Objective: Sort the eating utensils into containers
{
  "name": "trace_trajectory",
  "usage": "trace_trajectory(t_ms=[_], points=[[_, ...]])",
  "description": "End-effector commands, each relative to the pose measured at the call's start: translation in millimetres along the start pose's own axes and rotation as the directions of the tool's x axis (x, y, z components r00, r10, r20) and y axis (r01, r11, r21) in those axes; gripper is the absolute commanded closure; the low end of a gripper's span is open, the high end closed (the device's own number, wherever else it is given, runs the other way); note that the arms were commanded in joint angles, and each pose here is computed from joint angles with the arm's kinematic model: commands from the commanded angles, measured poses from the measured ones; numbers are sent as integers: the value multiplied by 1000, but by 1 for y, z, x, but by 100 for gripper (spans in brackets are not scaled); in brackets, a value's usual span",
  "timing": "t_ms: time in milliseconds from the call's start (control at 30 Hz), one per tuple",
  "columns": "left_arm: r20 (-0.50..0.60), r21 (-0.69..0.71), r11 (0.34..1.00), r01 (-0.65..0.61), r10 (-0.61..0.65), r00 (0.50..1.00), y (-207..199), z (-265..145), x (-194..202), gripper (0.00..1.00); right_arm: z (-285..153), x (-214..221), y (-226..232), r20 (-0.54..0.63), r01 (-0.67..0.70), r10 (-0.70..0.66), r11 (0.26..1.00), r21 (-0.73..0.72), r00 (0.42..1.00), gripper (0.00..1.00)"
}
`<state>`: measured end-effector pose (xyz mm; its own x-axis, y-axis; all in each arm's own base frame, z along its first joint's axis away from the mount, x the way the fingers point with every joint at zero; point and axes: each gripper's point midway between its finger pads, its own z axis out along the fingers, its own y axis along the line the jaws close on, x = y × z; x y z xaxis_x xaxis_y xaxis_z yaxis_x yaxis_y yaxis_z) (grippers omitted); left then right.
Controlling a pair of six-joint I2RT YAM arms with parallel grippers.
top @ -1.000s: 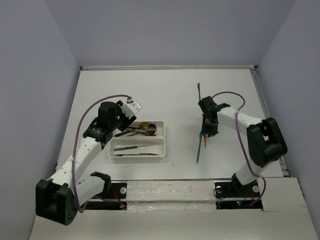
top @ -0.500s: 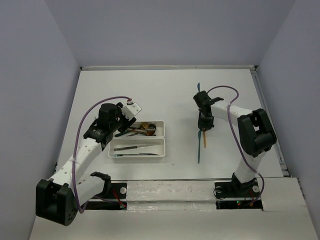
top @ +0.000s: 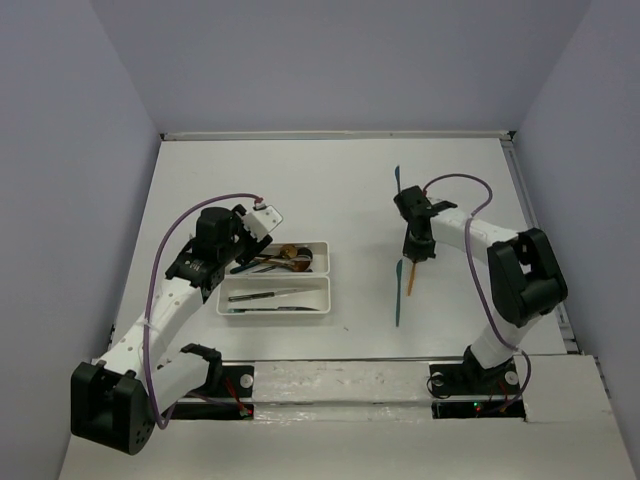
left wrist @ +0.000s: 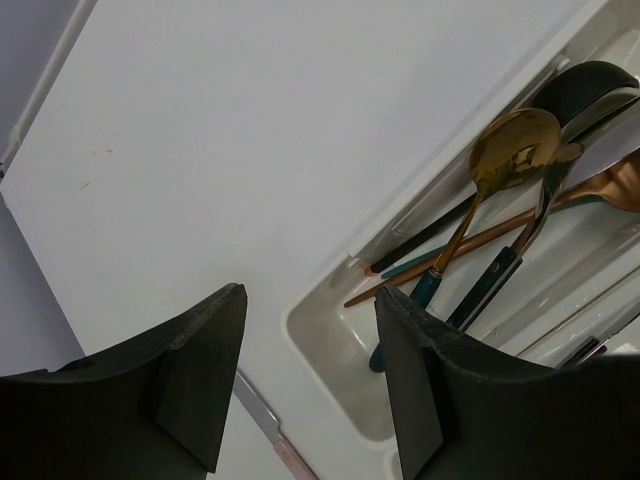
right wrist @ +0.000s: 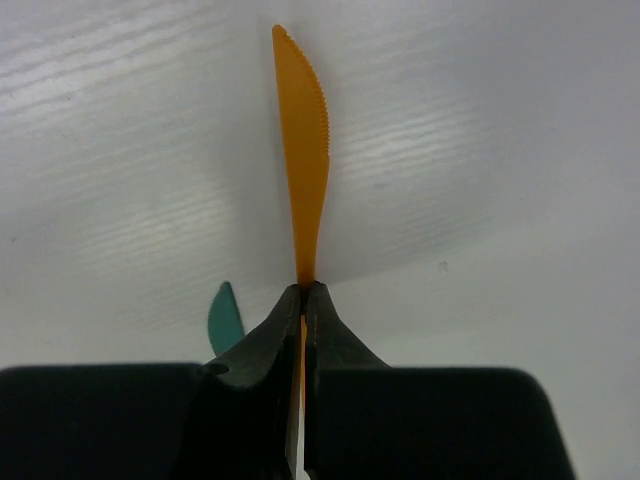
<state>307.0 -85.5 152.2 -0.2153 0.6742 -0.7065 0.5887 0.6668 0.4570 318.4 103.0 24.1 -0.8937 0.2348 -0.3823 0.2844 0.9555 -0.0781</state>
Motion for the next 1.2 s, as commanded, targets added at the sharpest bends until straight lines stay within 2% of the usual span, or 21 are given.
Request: trace_trajectory(t_ms=[0, 133, 233, 333, 367, 433, 467, 600, 800, 967, 1167], points=[[49, 18, 1000, 10, -11, 999, 1, -6, -15, 33, -42, -37, -19, 202, -100, 99, 995, -5, 974, 100], [106, 41, 998, 47, -51, 993, 6, -17, -42, 34, -101, -65, -17, 348, -140, 180, 981, -135, 920, 100], [181, 118, 991, 58, -79, 980, -1, -31, -69, 35, -155, -76, 12, 442, -75, 215, 947, -314, 871, 100], [255, 237, 967, 98, -159, 954, -14, -43, -100, 36, -204, -81, 51, 494, 3, 276, 871, -492, 824, 100], [270, 306, 945, 119, -207, 940, -27, -47, -112, 36, -228, -78, 77, 508, 63, 293, 818, -572, 810, 100], [292, 370, 922, 118, -236, 927, -39, -52, -133, 36, -247, -77, 102, 509, 104, 316, 763, -638, 800, 100], [303, 439, 891, 113, -266, 915, -55, -58, -146, 36, -269, -77, 120, 512, 142, 345, 705, -695, 787, 100], [324, 572, 812, 112, -350, 879, -74, -73, -178, 32, -308, -76, 157, 506, 206, 398, 592, -779, 765, 100], [313, 653, 748, 122, -412, 855, -86, -66, -192, 29, -344, -68, 187, 453, 245, 457, 444, -862, 766, 100], [299, 668, 731, 138, -434, 850, -94, -51, -187, 27, -337, -64, 198, 438, 230, 450, 445, -866, 778, 100], [373, 642, 758, 118, -443, 815, -86, -52, -196, 27, -332, -57, 208, 424, 229, 433, 433, -872, 795, 100]])
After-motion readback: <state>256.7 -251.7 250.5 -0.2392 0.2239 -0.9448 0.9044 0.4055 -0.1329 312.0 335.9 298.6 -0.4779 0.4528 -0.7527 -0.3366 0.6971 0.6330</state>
